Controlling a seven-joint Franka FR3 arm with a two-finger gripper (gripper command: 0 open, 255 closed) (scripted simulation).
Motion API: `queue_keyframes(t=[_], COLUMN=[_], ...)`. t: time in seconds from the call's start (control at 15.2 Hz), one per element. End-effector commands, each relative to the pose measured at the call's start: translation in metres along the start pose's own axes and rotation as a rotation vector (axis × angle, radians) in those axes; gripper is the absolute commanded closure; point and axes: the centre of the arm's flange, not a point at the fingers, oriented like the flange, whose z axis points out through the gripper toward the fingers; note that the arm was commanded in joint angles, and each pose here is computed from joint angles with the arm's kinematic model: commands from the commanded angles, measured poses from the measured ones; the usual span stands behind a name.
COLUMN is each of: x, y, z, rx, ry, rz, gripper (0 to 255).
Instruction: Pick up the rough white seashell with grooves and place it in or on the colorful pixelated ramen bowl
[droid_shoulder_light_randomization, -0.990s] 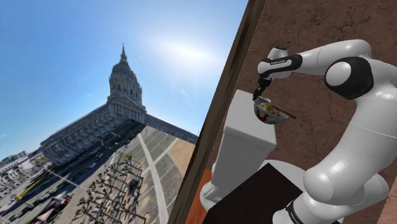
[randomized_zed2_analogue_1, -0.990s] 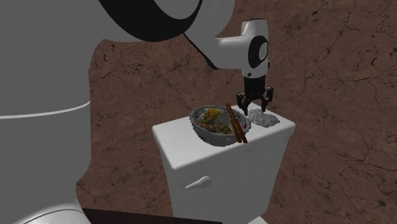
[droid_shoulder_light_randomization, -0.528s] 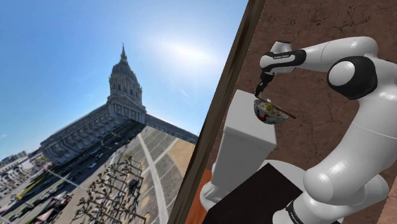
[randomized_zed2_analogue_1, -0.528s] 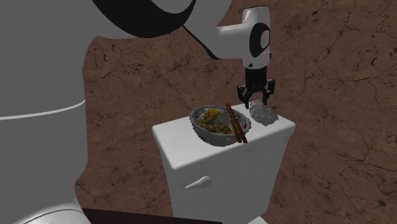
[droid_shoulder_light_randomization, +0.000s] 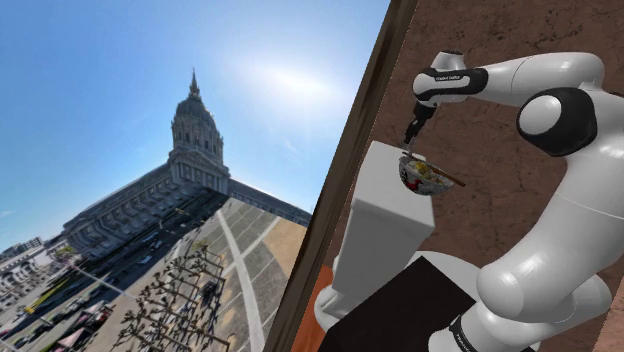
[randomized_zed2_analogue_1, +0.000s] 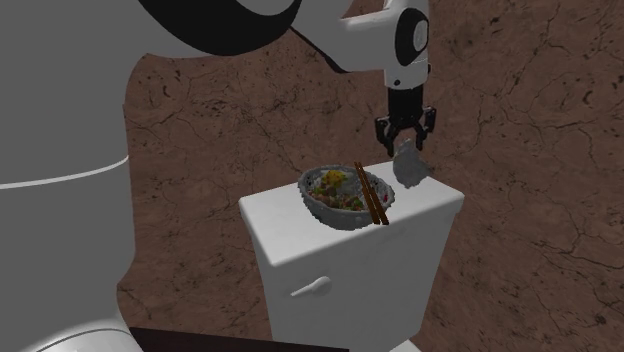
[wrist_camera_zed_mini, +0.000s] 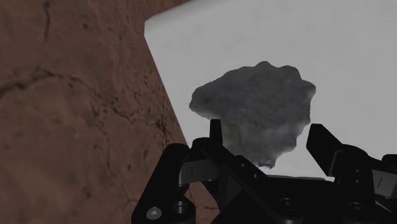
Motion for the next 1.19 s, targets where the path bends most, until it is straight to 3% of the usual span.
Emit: queue_keyframes(t=[0.0, 1.12], x=[0.001, 0.005], y=[0.002, 0.018], z=[-0.012, -0.097], rx=[0.000, 0.000], ry=[0.000, 0.000], rz=[0.000, 0.000], gripper=[255, 255])
